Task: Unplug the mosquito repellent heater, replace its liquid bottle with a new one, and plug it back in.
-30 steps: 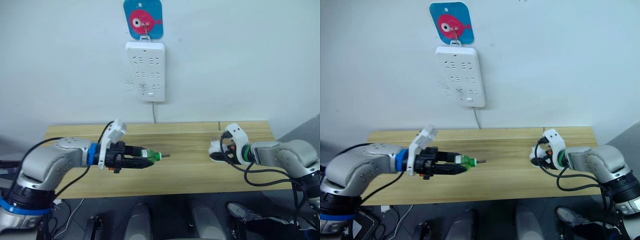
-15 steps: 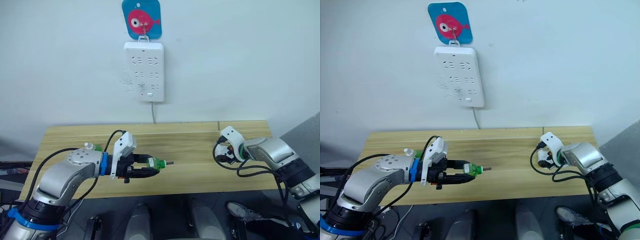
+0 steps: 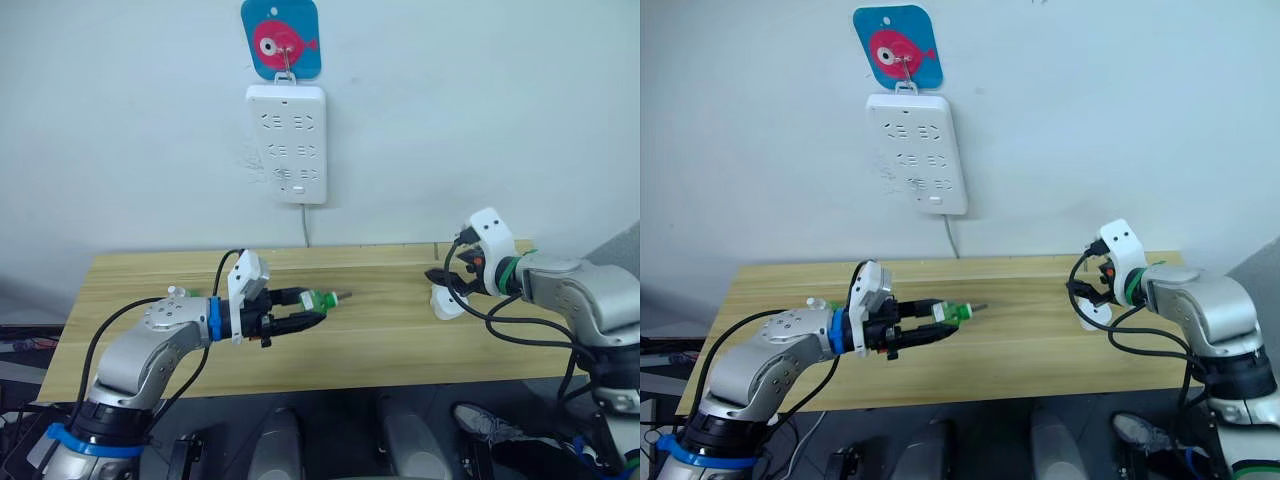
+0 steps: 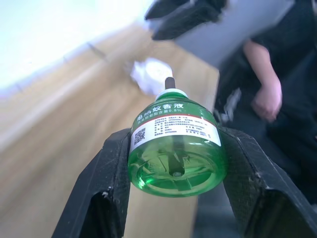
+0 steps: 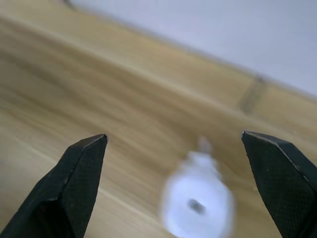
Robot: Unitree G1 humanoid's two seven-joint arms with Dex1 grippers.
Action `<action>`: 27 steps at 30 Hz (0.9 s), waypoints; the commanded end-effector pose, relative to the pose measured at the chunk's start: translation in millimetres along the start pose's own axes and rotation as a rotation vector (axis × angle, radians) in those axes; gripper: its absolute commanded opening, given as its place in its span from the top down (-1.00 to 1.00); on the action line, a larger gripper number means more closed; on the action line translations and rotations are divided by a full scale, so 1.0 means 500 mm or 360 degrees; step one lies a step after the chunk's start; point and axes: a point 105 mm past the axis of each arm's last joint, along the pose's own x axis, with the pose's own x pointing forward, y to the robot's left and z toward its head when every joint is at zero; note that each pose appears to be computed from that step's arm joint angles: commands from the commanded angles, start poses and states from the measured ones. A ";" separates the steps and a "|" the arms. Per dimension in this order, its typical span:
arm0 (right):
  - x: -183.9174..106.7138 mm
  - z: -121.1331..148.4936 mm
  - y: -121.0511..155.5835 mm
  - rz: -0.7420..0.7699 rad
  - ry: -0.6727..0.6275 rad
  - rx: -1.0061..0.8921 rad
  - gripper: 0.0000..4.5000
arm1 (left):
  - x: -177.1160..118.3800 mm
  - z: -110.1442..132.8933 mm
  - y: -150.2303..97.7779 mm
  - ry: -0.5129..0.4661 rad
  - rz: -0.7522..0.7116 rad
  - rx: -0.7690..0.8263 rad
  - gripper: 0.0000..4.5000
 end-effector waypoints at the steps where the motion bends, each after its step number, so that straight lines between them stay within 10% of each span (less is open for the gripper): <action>1: -0.036 0.067 0.075 0.0245 -0.0493 0.0233 -1.00 | 0.013 0.061 0.005 -0.0243 0.0071 0.0113 0.02; 9: -0.029 0.091 0.154 0.0589 -0.0879 0.1067 -1.00 | 0.049 0.106 0.032 -0.0460 0.0271 0.0209 0.02; 24: 0.035 0.132 0.238 0.0809 -0.0852 0.1293 -1.00 | 0.087 0.130 -0.004 -0.0558 0.0218 0.0376 0.02; 27: 0.035 0.135 0.240 0.0827 -0.0860 0.1316 -0.74 | 0.086 0.135 -0.002 -0.0580 0.0250 0.0400 0.02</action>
